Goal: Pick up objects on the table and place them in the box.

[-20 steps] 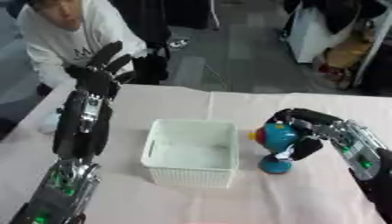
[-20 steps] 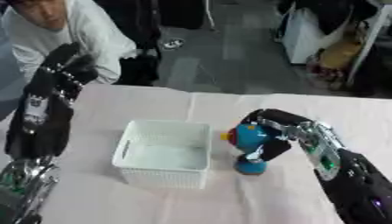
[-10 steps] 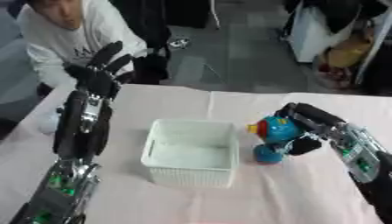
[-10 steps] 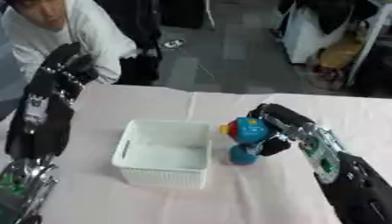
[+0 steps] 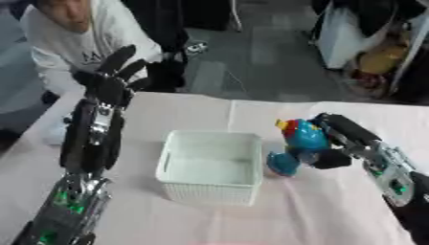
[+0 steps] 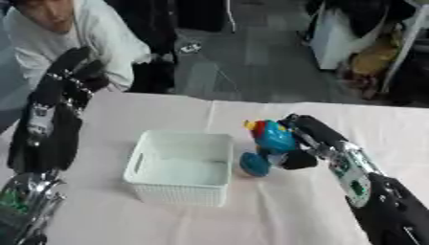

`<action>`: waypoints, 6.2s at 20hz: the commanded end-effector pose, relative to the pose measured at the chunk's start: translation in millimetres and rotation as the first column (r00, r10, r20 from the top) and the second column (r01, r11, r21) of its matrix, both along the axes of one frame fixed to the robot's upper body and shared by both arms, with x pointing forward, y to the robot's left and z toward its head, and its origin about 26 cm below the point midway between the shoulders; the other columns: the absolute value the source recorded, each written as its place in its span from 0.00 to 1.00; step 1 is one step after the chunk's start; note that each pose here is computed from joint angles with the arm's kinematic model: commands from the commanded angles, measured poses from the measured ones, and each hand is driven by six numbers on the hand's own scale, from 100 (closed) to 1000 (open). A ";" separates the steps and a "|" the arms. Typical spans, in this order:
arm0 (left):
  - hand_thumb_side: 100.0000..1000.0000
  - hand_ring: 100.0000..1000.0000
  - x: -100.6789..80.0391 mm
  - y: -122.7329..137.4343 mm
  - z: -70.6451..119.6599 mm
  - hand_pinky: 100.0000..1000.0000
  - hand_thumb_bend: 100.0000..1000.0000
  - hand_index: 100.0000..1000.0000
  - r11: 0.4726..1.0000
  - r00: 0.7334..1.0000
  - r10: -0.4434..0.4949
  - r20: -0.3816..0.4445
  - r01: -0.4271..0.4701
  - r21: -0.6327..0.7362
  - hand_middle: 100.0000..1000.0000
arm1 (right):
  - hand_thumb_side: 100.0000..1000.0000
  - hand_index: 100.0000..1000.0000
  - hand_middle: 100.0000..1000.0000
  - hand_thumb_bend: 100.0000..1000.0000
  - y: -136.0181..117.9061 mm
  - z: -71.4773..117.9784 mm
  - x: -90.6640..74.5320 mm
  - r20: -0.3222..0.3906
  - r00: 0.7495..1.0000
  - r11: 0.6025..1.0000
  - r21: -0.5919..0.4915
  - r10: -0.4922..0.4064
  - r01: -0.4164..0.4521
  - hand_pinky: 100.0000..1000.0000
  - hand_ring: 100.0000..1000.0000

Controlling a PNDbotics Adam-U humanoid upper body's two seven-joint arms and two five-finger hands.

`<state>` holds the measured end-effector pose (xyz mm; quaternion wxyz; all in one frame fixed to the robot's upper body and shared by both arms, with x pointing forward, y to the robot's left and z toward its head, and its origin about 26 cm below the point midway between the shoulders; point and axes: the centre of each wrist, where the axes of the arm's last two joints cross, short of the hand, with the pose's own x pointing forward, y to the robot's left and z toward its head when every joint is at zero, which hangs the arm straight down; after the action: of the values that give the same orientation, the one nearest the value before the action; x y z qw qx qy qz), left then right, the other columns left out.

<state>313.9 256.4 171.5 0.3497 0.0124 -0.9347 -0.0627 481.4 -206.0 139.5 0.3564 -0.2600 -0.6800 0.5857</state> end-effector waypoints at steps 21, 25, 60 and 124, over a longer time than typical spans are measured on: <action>0.80 0.92 -1.3 0.3 8.0 0.84 0.25 0.95 1.000 1.000 -0.007 0.026 0.007 0.010 0.95 | 0.56 0.30 0.00 0.00 9.1 83.0 -5.0 0.085 0.996 0.999 0.047 -0.018 0.014 0.00 0.00; 0.80 0.92 -1.4 0.5 7.9 0.84 0.25 0.95 1.000 1.000 -0.006 0.025 0.006 0.011 0.95 | 0.56 0.29 0.00 0.00 10.5 94.9 -9.0 0.100 0.995 0.997 0.075 -0.015 0.008 0.00 0.00; 0.80 0.92 -0.8 -3.7 10.2 0.84 0.25 0.95 1.000 0.999 -0.025 0.029 0.024 0.009 0.95 | 0.56 0.30 0.00 0.00 88.4 95.8 -25.9 0.011 0.981 0.959 0.208 0.193 -0.191 0.00 0.00; 0.80 0.92 0.4 -10.1 14.7 0.84 0.26 0.95 0.999 0.998 -0.054 0.043 0.054 0.003 0.95 | 0.94 0.87 0.83 0.03 85.6 71.3 -17.3 0.029 0.980 0.980 0.036 0.197 -0.198 0.59 0.79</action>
<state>316.4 246.0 176.3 0.3451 -0.0092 -0.9360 -0.0683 463.5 -117.7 196.2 0.3061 -0.1802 -0.7106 0.6074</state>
